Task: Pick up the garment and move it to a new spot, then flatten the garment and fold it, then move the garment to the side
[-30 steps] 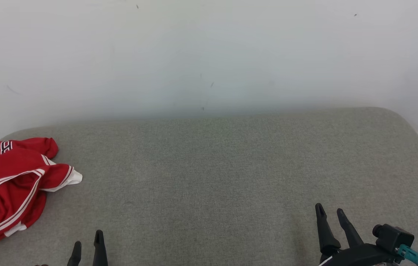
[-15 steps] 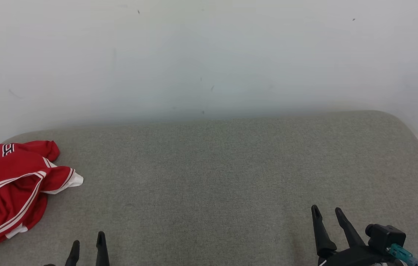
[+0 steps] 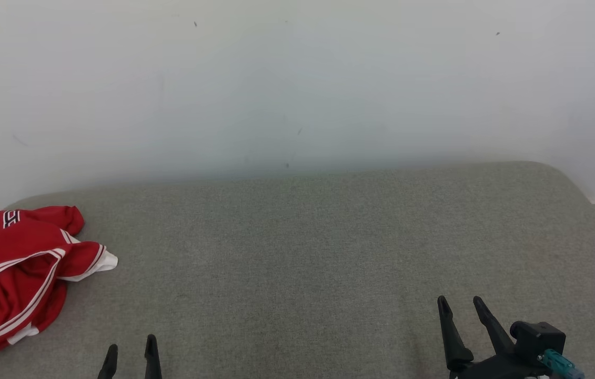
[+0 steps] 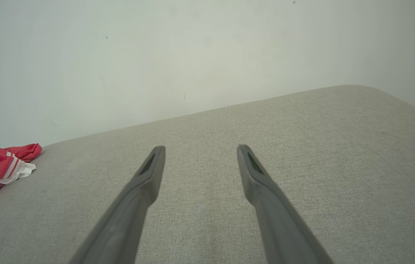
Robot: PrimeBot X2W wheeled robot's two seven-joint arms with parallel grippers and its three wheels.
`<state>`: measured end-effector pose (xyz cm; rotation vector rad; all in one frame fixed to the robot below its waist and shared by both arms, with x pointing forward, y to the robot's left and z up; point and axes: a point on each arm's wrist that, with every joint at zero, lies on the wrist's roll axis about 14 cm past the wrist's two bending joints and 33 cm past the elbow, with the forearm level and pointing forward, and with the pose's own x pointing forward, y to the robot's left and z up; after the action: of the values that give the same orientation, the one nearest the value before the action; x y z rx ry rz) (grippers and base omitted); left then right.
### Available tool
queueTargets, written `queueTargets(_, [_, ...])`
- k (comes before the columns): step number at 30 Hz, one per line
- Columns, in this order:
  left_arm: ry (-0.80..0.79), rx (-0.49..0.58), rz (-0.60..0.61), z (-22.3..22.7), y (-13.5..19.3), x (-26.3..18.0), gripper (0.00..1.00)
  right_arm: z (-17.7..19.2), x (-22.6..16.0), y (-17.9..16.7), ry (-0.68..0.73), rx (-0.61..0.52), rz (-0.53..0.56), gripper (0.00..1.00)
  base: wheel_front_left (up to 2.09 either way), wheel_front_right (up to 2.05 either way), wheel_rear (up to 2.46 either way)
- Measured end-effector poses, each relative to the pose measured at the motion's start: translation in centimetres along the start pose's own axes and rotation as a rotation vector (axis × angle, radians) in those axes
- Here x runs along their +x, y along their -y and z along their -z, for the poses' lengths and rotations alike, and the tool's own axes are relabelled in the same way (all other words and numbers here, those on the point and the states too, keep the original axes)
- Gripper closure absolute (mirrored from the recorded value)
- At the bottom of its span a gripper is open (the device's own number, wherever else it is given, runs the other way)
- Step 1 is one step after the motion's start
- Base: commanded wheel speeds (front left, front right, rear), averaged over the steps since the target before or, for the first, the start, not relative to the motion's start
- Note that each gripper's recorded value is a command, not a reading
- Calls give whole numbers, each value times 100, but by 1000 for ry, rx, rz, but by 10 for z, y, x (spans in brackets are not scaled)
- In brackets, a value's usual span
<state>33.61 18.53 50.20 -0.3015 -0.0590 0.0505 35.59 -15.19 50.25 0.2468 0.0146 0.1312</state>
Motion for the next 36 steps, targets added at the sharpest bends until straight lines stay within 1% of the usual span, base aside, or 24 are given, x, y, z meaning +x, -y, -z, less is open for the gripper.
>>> queueTargets(8, [19,43,9,-3,4,-2,0,0,-2,-2,1,-59,-10,0,0,0,0])
queueTargets(12, [31,51,9,-5,4,-3,0,0,-2,-4,-3,-103,-21,0,0,0,0])
queueTargets(17, [41,65,13,-7,7,-4,0,-1,-3,-6,4,-130,-27,0,0,0,0])
queueTargets(36, [26,64,6,-3,7,-8,0,2,-5,-5,-3,-129,-25,0,0,0,0])
